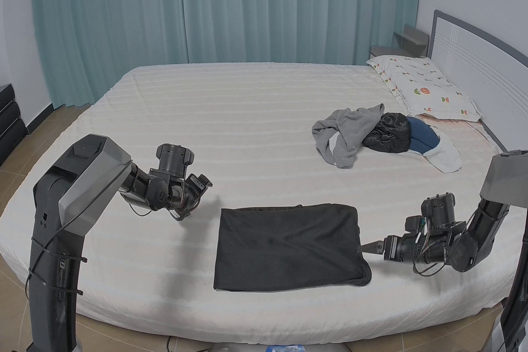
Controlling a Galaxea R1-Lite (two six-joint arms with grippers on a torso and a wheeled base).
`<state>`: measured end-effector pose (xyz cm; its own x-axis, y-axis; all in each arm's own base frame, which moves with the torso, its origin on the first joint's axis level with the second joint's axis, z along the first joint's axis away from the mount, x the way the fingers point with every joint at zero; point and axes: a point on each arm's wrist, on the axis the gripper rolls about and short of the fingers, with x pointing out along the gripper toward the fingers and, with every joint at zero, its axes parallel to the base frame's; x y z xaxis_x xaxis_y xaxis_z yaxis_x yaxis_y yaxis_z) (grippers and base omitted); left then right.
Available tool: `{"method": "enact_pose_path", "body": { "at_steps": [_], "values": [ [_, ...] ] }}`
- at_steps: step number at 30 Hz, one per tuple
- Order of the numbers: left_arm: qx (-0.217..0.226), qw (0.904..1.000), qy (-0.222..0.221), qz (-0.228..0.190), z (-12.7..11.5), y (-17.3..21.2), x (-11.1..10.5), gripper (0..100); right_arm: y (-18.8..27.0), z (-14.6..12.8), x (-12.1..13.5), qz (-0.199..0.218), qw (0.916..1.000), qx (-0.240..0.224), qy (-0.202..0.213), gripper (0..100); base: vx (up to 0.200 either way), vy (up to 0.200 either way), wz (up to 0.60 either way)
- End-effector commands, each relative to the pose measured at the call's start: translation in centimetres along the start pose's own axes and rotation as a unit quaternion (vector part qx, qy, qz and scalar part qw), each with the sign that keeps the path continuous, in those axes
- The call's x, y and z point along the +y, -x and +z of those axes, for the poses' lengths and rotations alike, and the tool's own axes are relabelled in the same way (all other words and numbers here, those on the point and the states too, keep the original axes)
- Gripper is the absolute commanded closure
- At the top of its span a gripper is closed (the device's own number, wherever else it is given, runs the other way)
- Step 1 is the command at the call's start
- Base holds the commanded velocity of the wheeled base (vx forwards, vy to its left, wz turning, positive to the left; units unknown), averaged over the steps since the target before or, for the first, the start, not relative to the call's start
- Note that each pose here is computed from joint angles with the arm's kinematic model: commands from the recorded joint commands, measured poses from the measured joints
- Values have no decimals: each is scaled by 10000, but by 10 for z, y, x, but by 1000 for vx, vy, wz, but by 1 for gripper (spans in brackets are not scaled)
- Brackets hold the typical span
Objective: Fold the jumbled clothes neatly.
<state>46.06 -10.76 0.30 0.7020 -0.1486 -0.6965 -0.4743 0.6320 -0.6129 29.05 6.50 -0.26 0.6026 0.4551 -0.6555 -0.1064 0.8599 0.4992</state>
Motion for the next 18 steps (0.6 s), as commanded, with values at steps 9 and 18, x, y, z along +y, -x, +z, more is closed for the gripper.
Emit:
{"method": "enact_pose_path", "body": {
  "at_steps": [9,18],
  "values": [
    [88,9999,-75,-47,-11,2,-7,0,-71,75,-5,429,9816,-976,-1587,0,0,0,0],
    [88,9999,-96,-57,-12,1,-7,0,-86,80,5,747,9782,-850,-1740,0,0,0,0]
  ]
}}
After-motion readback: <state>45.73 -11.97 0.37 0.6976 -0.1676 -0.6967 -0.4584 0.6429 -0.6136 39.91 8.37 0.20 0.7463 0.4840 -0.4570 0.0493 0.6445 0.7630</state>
